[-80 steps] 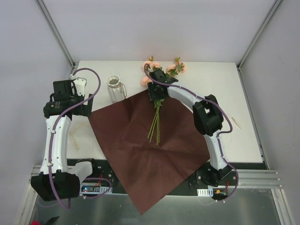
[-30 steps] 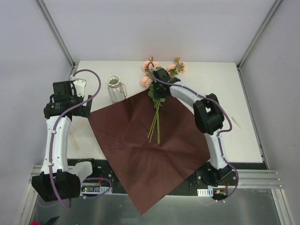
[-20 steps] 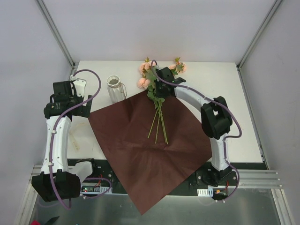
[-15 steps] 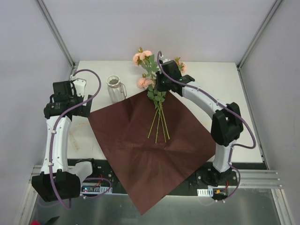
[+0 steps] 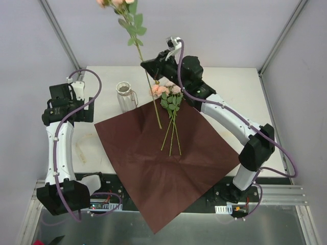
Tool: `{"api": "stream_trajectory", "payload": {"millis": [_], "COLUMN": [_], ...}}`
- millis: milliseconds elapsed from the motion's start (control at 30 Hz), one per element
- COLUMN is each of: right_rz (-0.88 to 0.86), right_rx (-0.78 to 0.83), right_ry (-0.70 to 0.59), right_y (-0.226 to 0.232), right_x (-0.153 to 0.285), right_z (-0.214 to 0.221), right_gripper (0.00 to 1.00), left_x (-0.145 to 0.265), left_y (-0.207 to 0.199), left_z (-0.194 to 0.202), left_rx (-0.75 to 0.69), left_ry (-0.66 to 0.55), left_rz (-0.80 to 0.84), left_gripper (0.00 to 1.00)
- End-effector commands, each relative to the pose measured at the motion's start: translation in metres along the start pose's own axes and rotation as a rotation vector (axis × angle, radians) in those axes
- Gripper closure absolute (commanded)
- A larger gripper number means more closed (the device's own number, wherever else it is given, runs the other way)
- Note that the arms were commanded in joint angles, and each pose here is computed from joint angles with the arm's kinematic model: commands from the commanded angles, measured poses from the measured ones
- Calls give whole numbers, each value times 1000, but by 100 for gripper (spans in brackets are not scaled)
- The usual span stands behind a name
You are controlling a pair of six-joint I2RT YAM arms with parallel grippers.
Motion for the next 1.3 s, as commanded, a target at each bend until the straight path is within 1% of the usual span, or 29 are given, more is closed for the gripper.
{"api": "stream_trajectory", "payload": {"millis": [0,33,67,100,133,200,267,300,400,700,967,1067,1133,1167,1267], "right_rz": [-376,-389,-436,-445,-435,-463,-465,-474,-455,-423,-409,-388,-365,-357,-307], "right_rx": [183,177,188,191,193,226,245,249,237,225,218,205,194,213,224], "right_ry": [-622,-641,-739,-763,-770,-862,-879,-908,-911,-869,-786,-738,-668,-641,-538], "right_y": [89,86,104,109,105,122,123,128,119,97,86,78,72,72,68], "right_x": [14,-1,9,7,-5,2,-9,-5,-17,-45,-61,-69,-77,-80,-83], "right_z": [-120,-116,-145,-151,-147,-171,-168,-177,-169,-129,-93,-74,-55,-47,-22], "right_gripper": [99,99,99,99,99,99,99,99,99,99,99,99,99,99,93], "left_x": [8,8,9,9,9,11,12,13,12,8,10,10,9,9,8], "left_y": [2,2,1,2,3,2,3,3,4,3,5,6,6,6,8], "left_z": [-10,-9,-8,-7,-6,-5,-4,-3,-1,4,4,4,5,5,6], "left_rx": [72,76,78,78,78,66,58,57,50,43,34,28,26,26,35], "left_ry": [-37,-36,-36,-36,-36,-47,-48,-49,-46,-24,-21,-21,-16,-16,-9], "left_rz": [36,39,52,51,51,58,63,64,66,82,78,77,76,76,73], "left_gripper": [1,1,1,1,1,1,1,1,1,1,1,1,1,1,1]}}
Point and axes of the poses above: each gripper's point midway between its finger pads, its own x axis back along the fingers, its own y axis along the line the jaws close on, z = x × y, the point moved 3 cm from there along x, back along the fingers, and after that the axes turned 3 degrees about -x, right-handed, at the moved point
